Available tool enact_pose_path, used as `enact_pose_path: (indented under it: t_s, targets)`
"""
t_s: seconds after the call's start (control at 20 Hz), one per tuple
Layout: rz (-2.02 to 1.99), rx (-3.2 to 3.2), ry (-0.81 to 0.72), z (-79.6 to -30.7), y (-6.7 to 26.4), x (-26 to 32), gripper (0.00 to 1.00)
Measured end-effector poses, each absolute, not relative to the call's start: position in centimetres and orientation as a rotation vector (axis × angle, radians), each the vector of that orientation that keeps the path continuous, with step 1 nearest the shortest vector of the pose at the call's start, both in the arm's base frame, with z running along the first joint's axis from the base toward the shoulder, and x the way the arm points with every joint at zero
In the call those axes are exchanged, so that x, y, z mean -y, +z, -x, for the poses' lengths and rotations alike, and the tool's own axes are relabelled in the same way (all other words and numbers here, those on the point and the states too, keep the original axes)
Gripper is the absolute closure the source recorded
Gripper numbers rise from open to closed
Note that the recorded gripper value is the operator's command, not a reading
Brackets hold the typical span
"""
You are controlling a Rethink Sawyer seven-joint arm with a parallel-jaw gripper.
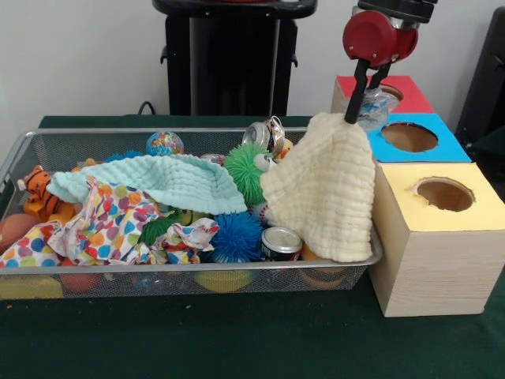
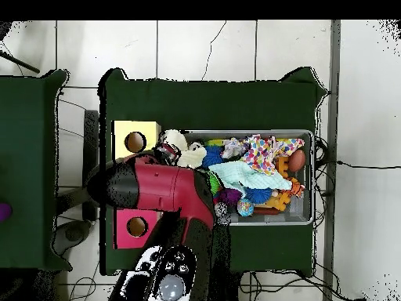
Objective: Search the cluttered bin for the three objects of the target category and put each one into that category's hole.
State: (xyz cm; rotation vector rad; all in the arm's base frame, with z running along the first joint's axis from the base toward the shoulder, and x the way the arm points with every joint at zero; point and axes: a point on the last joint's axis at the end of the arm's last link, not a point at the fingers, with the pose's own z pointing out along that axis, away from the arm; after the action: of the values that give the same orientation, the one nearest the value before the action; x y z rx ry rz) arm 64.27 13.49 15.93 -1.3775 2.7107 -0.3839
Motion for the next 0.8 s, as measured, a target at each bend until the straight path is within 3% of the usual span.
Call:
enact_pose_path:
  t_s: [0.8]
  targets:
    - [1.292,-2.735,-0.426,-63.75,16.68,-14.61,1.00]
